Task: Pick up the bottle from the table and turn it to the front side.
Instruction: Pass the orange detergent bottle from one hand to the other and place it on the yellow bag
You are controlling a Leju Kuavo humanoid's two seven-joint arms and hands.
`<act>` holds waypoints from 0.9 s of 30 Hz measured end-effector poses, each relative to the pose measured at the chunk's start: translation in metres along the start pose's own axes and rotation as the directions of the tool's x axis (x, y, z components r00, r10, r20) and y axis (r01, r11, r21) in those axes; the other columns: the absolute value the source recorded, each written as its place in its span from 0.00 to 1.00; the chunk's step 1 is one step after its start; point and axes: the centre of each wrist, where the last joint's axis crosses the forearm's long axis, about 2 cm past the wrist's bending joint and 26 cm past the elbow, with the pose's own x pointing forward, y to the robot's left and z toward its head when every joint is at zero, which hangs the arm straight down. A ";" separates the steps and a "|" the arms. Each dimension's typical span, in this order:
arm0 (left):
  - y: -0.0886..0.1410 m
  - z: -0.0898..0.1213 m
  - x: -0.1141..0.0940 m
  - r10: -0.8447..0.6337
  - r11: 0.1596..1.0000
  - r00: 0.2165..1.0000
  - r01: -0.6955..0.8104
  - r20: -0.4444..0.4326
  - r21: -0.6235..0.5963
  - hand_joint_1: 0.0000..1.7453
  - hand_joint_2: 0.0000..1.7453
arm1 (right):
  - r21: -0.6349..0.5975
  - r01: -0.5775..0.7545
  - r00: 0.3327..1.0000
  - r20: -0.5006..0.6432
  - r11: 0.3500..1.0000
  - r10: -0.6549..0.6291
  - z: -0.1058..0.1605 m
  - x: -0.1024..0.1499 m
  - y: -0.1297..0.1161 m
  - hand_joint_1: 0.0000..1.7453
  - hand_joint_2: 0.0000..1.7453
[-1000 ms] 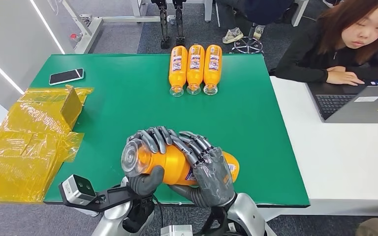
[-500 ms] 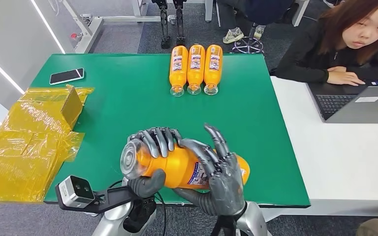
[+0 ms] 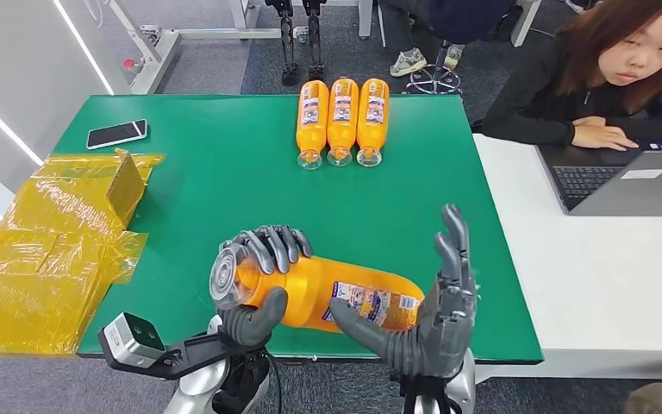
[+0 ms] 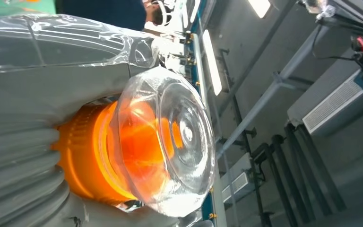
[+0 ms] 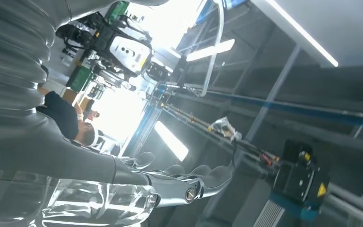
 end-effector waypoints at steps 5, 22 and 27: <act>0.005 0.005 0.000 -0.196 0.980 0.980 0.197 -0.036 0.032 0.86 1.00 | -0.095 0.007 1.000 0.004 0.995 -0.006 -0.017 0.003 -0.006 0.00 1.00; 0.127 0.026 0.054 -0.924 -0.379 -0.376 0.873 0.071 -0.306 0.98 1.00 | -0.144 0.020 0.998 -0.049 0.989 -0.028 -0.014 0.008 -0.009 0.00 1.00; 0.185 0.053 0.078 -0.789 -0.529 -0.609 0.607 0.081 -0.593 1.00 1.00 | -0.142 0.011 0.997 -0.077 0.990 -0.022 -0.008 0.006 -0.011 0.00 1.00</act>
